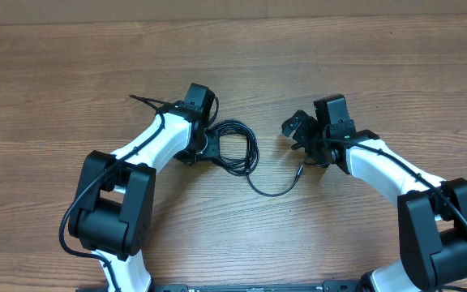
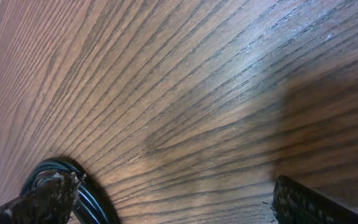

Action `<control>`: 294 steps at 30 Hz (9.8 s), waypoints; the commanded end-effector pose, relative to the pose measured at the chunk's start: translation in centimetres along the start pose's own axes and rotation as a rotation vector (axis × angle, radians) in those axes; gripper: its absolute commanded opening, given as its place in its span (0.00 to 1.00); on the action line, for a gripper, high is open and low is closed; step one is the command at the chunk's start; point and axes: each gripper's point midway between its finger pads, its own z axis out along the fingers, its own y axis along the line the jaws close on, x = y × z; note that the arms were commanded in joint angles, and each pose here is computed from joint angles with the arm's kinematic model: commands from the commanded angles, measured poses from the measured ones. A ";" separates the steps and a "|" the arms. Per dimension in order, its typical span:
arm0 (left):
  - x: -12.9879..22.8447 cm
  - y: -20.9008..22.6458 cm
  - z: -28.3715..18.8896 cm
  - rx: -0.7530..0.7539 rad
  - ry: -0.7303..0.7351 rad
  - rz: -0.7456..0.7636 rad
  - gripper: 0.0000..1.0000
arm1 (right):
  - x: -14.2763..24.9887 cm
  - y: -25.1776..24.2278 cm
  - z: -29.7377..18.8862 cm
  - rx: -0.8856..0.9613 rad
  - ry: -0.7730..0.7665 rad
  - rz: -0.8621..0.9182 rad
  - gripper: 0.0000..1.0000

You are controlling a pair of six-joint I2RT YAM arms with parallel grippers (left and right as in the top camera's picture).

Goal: Untangle cables

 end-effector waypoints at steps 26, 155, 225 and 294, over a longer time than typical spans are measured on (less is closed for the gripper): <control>0.4 0.7 1.2 -0.035 0.025 -0.001 0.65 | 0.1 -0.5 0.2 0.017 -0.007 0.001 1.00; -1.9 6.0 -0.1 -0.206 -0.015 0.166 0.17 | 0.1 -0.6 0.2 0.021 -0.005 0.002 1.00; -1.7 3.3 -1.7 -0.295 -0.064 0.107 0.25 | 0.1 -0.6 0.2 0.018 -0.006 0.005 0.09; -4.0 -4.0 -0.6 0.002 -0.206 -0.132 0.48 | 0.1 -0.6 0.2 0.021 -0.004 0.006 0.36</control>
